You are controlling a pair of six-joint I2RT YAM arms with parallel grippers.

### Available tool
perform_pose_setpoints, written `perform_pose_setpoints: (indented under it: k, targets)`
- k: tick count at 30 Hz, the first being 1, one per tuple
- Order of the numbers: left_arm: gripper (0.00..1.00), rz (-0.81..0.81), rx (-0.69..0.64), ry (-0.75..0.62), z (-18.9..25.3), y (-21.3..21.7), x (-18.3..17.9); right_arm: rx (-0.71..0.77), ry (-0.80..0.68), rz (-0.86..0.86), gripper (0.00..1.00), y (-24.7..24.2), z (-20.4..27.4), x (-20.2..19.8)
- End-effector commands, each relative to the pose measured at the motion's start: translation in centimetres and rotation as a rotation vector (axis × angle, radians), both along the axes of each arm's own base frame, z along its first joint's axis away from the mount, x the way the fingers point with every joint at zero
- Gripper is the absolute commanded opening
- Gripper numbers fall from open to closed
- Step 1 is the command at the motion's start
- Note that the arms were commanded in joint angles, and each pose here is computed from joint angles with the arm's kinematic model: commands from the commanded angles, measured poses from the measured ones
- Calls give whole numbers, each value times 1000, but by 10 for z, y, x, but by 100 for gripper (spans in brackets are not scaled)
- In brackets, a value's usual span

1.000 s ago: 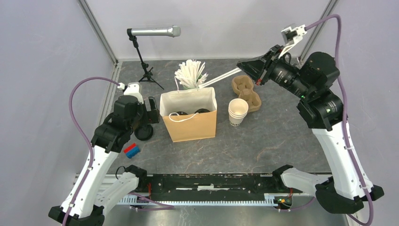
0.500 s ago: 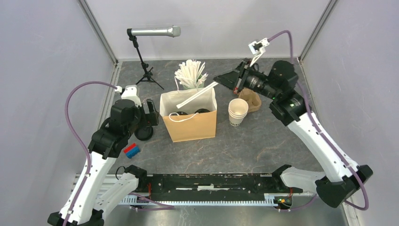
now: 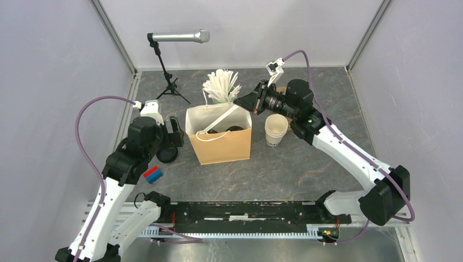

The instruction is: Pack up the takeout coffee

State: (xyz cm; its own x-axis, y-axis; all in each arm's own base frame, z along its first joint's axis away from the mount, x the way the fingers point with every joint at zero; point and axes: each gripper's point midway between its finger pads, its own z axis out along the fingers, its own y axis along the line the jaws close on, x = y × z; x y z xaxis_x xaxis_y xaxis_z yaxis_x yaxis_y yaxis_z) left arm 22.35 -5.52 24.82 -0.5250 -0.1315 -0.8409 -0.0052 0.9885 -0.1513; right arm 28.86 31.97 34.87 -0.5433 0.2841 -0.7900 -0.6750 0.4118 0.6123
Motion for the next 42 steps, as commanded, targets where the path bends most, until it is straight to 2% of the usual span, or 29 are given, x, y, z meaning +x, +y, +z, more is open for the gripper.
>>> perform_pose_setpoints:
  k: [1,4,7,9,13,20,28,32,42]
  targets:
    - [100,11,31,-20,4,6,2,51,-70,12,3,9,18,7]
    - [100,16,33,-18,3,7,2,51,-75,48,10,15,15,7]
    - [100,21,36,-17,4,8,2,9,-89,52,27,15,19,15]
    - [100,30,41,-16,3,10,0,-38,-117,6,41,7,23,27]
    - [100,42,42,-17,1,14,-3,-101,-155,-131,55,-22,27,63]
    - [100,45,43,4,-9,15,-8,-216,-207,-237,55,-27,6,127]
    - [100,16,20,-11,-3,10,-11,-311,-209,-266,46,-7,-22,190]
    - [100,12,7,-21,0,9,-14,-338,-195,-303,42,-7,-36,205]
    - [100,5,-17,-18,1,6,-16,-342,-150,-332,44,-5,-59,218]
